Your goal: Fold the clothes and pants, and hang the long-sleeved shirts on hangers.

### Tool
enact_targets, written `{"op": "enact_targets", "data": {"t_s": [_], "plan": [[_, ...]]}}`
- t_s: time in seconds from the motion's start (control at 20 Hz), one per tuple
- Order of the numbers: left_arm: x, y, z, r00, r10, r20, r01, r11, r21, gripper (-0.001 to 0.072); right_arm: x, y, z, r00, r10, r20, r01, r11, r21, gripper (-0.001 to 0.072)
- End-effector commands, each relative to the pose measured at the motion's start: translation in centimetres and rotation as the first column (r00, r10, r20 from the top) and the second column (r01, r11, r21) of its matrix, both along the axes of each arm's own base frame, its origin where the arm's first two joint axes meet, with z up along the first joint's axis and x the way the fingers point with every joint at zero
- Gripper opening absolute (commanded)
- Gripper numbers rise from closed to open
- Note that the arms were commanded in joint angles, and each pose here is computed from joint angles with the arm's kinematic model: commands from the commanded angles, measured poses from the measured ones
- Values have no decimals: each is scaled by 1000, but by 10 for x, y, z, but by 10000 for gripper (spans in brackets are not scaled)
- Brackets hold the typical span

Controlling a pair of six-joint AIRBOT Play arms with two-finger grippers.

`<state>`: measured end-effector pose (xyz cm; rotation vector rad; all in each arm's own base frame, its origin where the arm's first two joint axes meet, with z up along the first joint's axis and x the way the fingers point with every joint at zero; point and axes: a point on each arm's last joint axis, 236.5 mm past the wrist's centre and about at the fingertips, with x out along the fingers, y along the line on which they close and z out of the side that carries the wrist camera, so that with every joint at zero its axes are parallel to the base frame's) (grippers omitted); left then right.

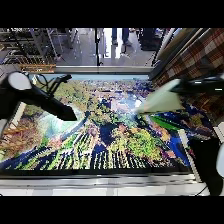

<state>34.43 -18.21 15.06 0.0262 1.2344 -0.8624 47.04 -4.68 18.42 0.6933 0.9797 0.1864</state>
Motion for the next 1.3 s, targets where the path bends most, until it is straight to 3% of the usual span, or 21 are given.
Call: {"op": "enact_targets", "data": {"t_s": [0.0, 0.3, 0.5, 0.6, 0.8, 0.9, 1.0, 1.05, 1.1, 1.2, 1.25], "plan": [[-31, 10, 37, 997, -30, 74, 30, 1000, 5, 9, -86, -119, 13, 945, -321, -58, 309, 938, -154, 22], [-41, 13, 54, 992, -28, 121, 29, 1000, 1, 8, -274, -247, -87, 682, -703, -200, 677, 711, -189, 21], [-41, 12, 53, 993, -22, 115, 22, 1000, -2, 8, -364, -248, -165, 547, -767, -335, 771, 618, -157, 21], [-41, 12, 53, 994, -13, 109, 14, 1000, -4, 9, -393, -232, -199, 522, -750, -406, 765, 622, -166, 23], [-41, 13, 53, 994, -12, 109, 13, 1000, -3, 9, -453, -221, -239, 422, -731, -536, 697, 640, -324, 27], [-41, 13, 53, 994, -12, 109, 13, 1000, -3, 9, -471, -225, -242, 395, -730, -558, 656, 649, -385, 247], [-41, 12, 54, 994, -9, 107, 10, 1000, -4, 8, -474, -245, -234, 384, -772, -506, 652, 615, -444, 641], [-41, 13, 54, 994, -9, 107, 10, 1000, -4, 9, -462, -261, -222, 394, -803, -447, 680, 581, -446, 693], [-41, 13, 54, 994, -9, 107, 10, 1000, -4, 9, -438, -275, -206, 407, -833, -375, 734, 543, -409, 693], [-40, 14, 53, 994, -6, 108, 6, 1000, 1, 9, -346, -289, -155, 510, -843, -172, 827, 536, -170, 691], [-37, 21, 50, 994, 26, 103, -29, 999, 31, 9, -293, -279, -127, 587, -806, -78, 807, 590, -23, 690]]}}
